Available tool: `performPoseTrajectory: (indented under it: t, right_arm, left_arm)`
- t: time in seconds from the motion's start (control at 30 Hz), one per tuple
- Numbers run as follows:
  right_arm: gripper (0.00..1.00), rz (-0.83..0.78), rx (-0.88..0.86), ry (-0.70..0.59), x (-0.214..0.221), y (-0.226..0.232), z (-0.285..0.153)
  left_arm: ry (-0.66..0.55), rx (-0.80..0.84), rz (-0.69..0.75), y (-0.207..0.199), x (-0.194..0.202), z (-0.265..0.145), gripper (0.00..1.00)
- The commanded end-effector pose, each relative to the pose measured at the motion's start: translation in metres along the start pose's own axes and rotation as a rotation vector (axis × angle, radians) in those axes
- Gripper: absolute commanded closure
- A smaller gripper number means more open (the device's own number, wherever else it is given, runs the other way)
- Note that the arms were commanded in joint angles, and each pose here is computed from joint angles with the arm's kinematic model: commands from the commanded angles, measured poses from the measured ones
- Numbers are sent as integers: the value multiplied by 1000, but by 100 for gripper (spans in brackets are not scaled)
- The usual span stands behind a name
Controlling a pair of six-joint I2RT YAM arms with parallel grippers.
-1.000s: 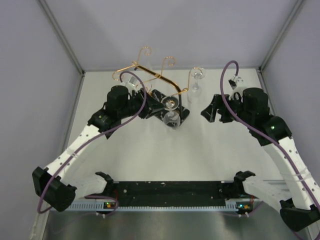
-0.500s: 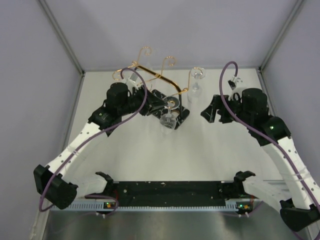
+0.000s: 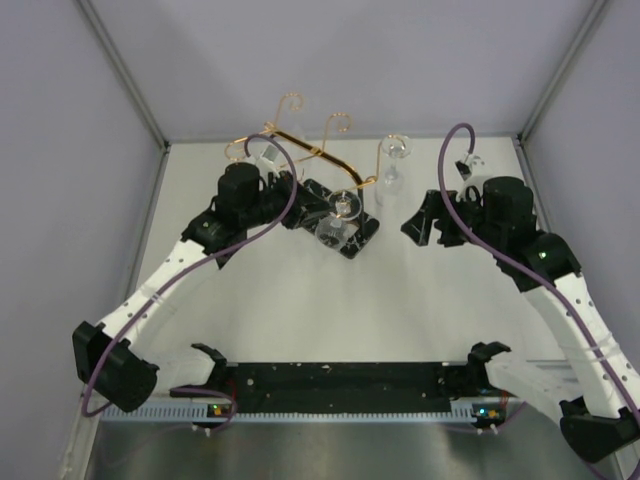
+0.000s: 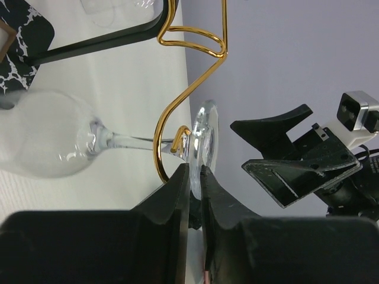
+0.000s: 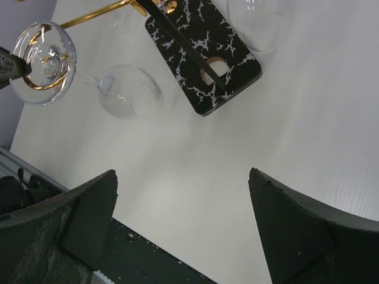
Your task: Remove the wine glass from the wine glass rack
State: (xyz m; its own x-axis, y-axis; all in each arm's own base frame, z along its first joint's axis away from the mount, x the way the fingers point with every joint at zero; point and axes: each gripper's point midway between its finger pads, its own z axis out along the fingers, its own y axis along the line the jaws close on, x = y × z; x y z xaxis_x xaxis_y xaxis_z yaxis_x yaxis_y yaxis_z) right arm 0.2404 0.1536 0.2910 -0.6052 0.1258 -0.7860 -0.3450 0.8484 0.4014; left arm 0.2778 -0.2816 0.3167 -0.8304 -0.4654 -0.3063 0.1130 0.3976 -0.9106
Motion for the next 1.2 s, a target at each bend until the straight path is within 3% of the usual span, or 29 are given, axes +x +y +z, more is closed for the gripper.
performPoseTrajectory:
  t: [0.0, 0.03, 0.07, 0.57, 0.9, 1.17]
  right_arm:
    - [9, -6, -10, -53, -12, 3, -1]
    - [9, -5, -10, -53, -12, 3, -1]
    - [9, -6, -11, -53, -12, 3, -1]
    - [9, 3, -16, -60, -12, 4, -4]
    - [9, 0, -28, -86, -16, 8, -12]
    - [9, 4, -30, -78, -15, 8, -9]
  left_arm:
    - [-21, 66, 48, -25, -9, -4, 91]
    - [-22, 61, 48, -24, -9, -4, 100]
    - [-23, 62, 50, -25, -9, -6, 100]
    - [38, 191, 98, -61, 3, -26, 100]
    - [8, 119, 120, -56, -10, -17, 100]
    - [-14, 41, 152, -35, -7, -33, 100]
